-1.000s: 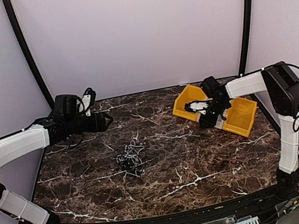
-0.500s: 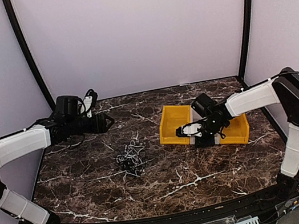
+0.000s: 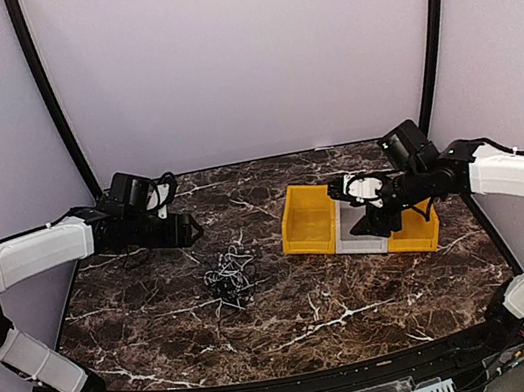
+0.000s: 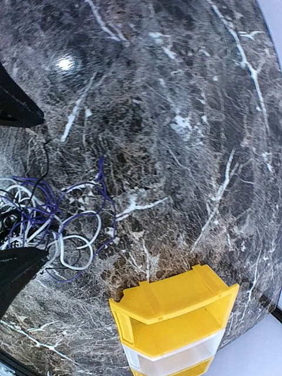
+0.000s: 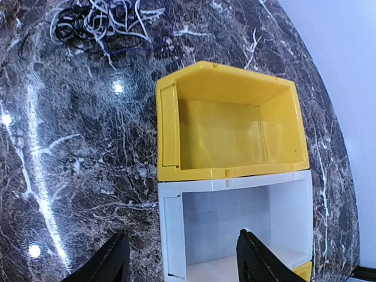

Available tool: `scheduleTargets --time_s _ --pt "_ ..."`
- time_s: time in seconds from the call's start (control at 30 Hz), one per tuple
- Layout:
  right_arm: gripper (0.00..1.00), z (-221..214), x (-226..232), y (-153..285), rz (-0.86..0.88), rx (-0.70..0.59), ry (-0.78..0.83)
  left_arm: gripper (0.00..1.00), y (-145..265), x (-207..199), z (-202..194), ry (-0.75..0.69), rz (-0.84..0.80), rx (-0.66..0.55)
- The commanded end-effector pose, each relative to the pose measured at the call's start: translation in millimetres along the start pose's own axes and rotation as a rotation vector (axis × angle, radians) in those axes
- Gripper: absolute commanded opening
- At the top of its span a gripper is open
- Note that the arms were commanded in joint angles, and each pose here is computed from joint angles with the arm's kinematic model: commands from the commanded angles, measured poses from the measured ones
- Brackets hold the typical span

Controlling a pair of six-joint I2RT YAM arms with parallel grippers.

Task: Untangle the cables

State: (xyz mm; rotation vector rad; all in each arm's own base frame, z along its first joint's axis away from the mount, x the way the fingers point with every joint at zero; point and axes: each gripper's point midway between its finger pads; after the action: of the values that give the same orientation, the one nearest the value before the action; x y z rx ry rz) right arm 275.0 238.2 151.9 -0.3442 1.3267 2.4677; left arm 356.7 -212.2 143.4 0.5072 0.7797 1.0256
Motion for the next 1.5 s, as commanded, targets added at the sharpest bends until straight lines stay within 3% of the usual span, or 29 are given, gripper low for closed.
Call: scheduleTargets --time_s 0.0,0.23,0.53,0.83,1.07,1.47 --pt "0.65 10.1 17.6 15.7 0.044 -0.109 -0.078 0.74 0.9 16.7 -36.2 0.121 0.061 0.085" --pt "0.65 1.7 19.5 9.4 0.071 -0.225 -0.188 0.73 -21.9 28.1 -59.0 0.285 0.097 0.14" --pt "0.64 -9.0 19.2 9.4 0.023 -0.22 -0.186 0.7 -61.0 -9.3 -72.3 0.386 -0.165 0.175" --pt "0.64 -15.5 19.2 4.1 0.012 -0.2 -0.177 0.6 -74.6 -91.9 -98.3 0.112 -0.362 0.248" --pt "0.64 -18.6 22.1 -1.2 0.03 -0.187 -0.178 0.56 -73.0 -153.1 -154.4 -0.128 -0.487 0.394" --pt "0.56 12.0 5.6 8.6 0.05 -0.26 -0.189 0.74 -0.1 -141.8 -88.7 -0.359 -0.322 0.136"
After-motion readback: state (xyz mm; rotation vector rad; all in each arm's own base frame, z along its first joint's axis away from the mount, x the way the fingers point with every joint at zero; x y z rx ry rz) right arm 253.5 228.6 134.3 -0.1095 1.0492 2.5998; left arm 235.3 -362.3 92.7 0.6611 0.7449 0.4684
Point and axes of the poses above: each gripper's point midway between its finger pads, its own y axis back along the fingers, its own x axis along the line the jaws close on, z = x × y, and after that the axes turned 6 degrees about y, right-handed
